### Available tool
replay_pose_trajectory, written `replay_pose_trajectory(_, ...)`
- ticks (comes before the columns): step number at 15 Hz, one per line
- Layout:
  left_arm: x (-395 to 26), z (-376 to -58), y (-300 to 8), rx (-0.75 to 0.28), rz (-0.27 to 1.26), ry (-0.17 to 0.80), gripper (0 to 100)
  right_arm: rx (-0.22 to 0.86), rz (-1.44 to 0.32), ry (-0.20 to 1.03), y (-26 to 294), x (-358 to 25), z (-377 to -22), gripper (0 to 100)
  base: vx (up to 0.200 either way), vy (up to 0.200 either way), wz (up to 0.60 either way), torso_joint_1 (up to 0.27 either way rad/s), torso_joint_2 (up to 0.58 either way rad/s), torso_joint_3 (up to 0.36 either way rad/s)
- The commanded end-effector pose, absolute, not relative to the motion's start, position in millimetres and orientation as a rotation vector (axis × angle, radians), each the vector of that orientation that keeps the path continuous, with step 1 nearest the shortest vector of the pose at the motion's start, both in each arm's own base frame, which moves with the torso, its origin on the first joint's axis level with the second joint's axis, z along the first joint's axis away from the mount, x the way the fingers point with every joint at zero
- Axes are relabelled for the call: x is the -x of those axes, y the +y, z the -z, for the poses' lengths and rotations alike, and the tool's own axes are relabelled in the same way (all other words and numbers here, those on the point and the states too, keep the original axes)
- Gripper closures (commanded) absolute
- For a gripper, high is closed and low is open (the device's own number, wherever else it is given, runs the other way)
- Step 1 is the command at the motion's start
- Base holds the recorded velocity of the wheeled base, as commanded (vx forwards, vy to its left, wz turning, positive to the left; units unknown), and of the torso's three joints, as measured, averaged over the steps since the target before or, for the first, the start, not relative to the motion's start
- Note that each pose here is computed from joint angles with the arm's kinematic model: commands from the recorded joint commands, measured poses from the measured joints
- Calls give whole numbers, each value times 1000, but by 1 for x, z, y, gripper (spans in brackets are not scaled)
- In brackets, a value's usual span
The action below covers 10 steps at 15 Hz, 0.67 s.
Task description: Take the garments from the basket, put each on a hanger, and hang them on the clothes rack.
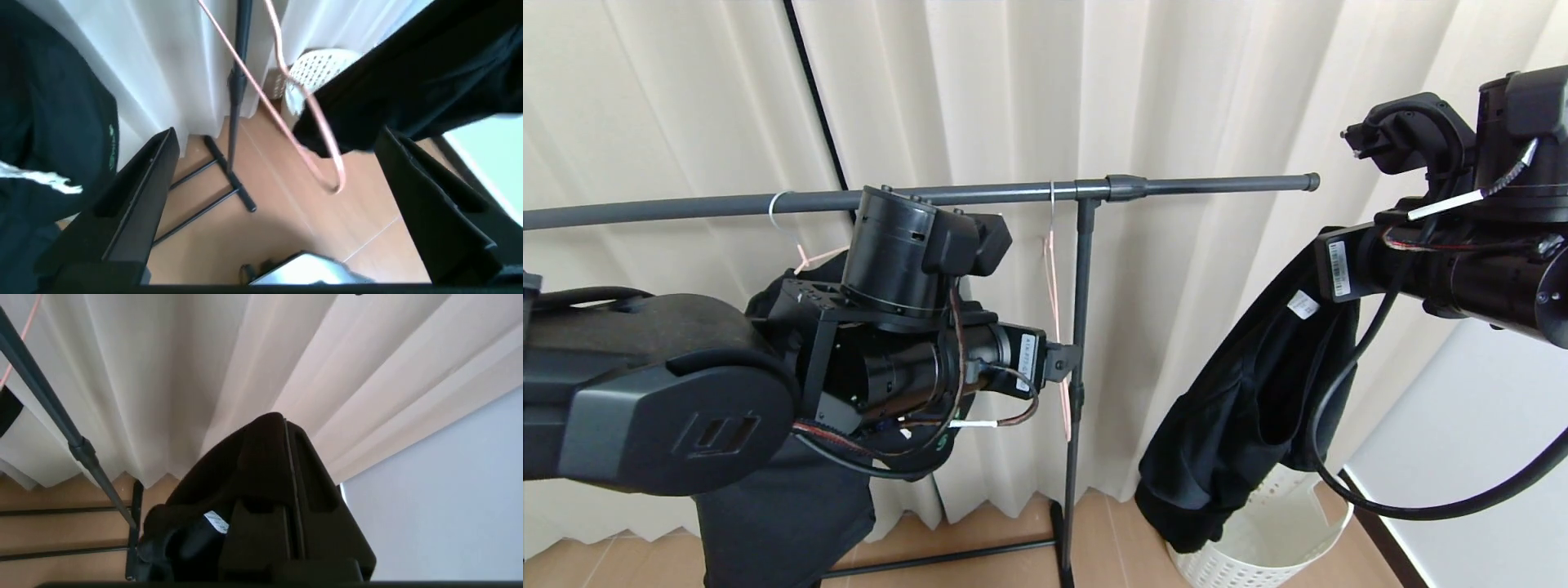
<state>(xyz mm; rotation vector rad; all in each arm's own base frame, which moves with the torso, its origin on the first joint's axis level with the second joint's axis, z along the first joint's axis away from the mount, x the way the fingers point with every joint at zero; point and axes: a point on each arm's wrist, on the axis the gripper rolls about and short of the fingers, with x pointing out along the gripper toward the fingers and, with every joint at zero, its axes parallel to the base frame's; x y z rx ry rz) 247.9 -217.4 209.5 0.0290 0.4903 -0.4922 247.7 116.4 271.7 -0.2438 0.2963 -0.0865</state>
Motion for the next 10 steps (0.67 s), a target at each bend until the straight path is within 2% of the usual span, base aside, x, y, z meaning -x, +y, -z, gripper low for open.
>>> replay_pose_trajectory(1, -268, -197, -237, -36, 448, 511, 0, 245, 85, 297, 117, -248, -271, 100, 0, 0, 0, 0, 0, 0)
replay_pose_trajectory(5, -300, -178, -264, -60, 287, 482, 0, 239, 87, 290, 116, -247, -273, 100, 0, 0, 0, 0, 0, 0)
replay_pose_trajectory(10, -325, -160, -284, -61, 227, 469, 0, 237, 83, 287, 117, -245, -274, 100, 0, 0, 0, 0, 0, 0)
